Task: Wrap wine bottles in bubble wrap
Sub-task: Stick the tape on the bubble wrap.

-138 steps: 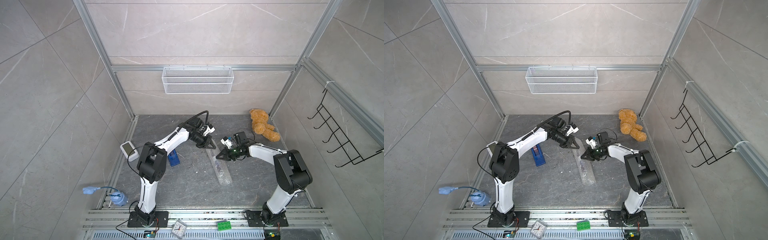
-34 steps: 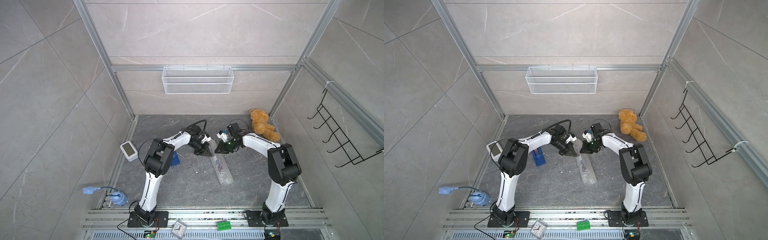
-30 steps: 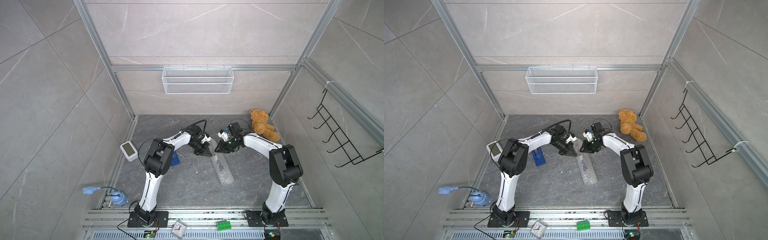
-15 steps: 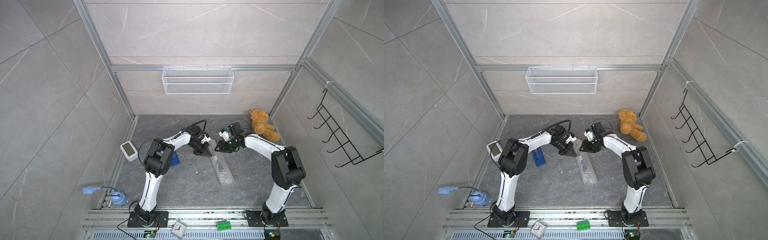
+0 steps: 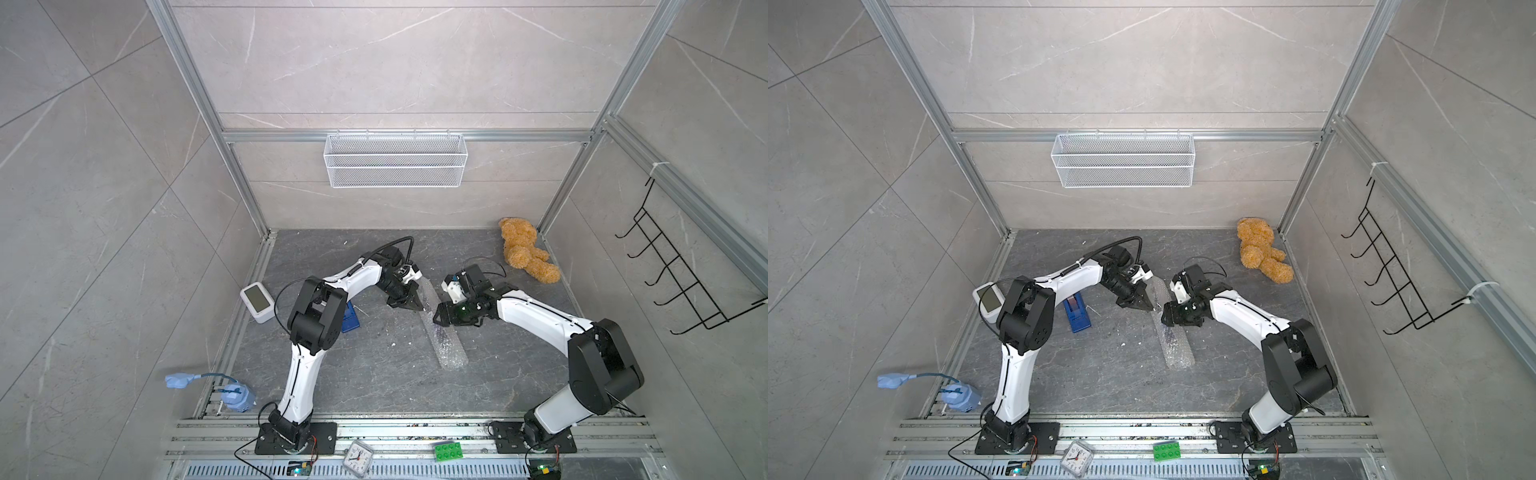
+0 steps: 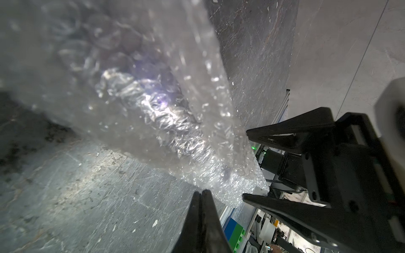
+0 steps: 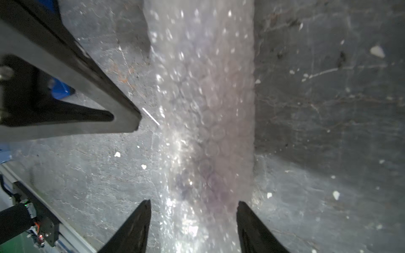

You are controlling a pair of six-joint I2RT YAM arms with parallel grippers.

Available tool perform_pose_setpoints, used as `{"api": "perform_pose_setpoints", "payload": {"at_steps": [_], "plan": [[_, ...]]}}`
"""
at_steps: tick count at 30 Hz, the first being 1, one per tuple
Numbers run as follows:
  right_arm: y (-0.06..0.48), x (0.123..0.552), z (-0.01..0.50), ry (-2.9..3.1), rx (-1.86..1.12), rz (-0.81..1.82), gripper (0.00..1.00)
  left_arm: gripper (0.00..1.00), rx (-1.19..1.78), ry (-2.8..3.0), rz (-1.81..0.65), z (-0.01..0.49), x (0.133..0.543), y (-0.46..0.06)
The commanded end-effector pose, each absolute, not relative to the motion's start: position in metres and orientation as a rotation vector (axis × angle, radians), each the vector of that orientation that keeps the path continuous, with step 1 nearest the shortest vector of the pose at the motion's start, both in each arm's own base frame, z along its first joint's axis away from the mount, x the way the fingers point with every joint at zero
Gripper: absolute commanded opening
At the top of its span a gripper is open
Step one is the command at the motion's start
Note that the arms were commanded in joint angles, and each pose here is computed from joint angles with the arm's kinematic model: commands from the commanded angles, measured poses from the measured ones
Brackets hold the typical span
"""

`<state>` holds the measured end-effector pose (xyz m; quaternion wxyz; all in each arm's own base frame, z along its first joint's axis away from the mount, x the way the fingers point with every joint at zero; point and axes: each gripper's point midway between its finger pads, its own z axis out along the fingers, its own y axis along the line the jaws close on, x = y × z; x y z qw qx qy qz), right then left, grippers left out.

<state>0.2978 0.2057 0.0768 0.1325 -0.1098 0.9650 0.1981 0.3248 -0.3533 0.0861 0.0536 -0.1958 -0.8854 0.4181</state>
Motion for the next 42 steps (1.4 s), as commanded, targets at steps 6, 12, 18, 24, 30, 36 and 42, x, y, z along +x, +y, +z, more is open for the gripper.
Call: {"api": "perform_pose_setpoints", "payload": {"at_steps": [6,12,18,24,30,36,42], "plan": [[0.2,0.293,0.067,2.831,-0.341,0.344,0.56,0.0,-0.691,-2.727,1.318,0.126,0.326,-0.354],[0.203,0.289,0.061,2.845,-0.369,0.319,0.35,0.0,-0.688,-2.726,1.317,0.125,0.326,-0.353],[0.203,0.285,0.05,2.863,-0.381,0.298,0.26,0.0,-0.676,-2.727,1.305,0.122,0.325,-0.349],[0.2,0.286,0.044,2.864,-0.387,0.254,0.2,0.0,-0.667,-2.74,1.289,0.119,0.324,-0.343],[0.2,0.284,0.034,2.881,-0.391,0.245,0.2,0.0,-0.626,-2.75,1.258,0.104,0.325,-0.336],[0.202,0.282,0.029,2.885,-0.394,0.259,0.32,0.0,-0.588,-2.742,1.238,0.086,0.322,-0.332],[0.209,0.282,0.035,2.864,-0.395,0.326,0.51,0.0,-0.56,-2.741,1.219,0.069,0.324,-0.332]]}}
